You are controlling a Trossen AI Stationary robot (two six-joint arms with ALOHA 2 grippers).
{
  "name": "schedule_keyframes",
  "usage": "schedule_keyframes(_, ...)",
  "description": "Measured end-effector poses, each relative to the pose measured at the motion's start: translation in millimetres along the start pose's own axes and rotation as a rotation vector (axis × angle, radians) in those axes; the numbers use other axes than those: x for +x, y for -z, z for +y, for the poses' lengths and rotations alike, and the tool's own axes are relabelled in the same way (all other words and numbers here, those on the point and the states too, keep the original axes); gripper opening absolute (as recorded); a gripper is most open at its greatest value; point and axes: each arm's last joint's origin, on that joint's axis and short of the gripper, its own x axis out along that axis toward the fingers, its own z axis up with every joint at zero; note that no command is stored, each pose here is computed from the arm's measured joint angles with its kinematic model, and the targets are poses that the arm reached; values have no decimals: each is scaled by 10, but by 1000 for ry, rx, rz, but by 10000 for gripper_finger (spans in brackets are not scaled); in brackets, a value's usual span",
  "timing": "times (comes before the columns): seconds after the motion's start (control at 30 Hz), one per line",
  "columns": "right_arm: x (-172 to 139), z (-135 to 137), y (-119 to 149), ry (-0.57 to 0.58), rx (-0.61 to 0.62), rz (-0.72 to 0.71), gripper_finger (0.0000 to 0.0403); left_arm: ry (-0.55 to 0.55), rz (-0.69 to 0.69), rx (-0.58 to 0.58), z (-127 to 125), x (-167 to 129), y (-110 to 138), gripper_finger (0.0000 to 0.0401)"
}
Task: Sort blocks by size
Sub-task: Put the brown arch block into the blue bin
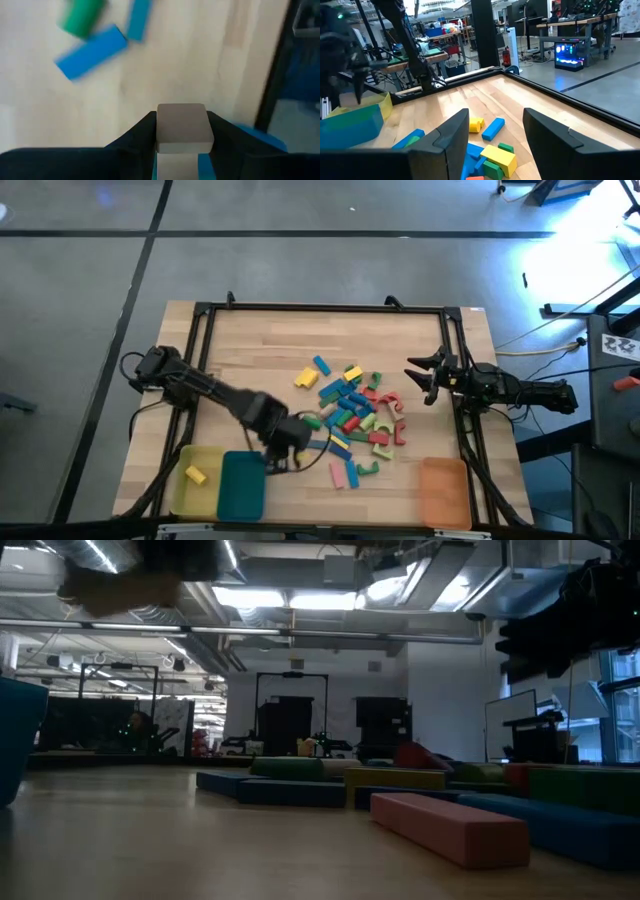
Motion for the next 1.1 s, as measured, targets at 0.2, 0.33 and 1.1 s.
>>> schedule_keyframes(0.2,0,0,0,0,0,0,190,-7,73,-65,-270,195,309,130)
schedule_keyframes(0.33,0,0,0,0,0,0,190,-43,119,-127,-372,319,510,131)
schedule_keyframes(1.1,-1,17,-22,-49,8,-16,190,-146,186,-316,-285,916,987,132)
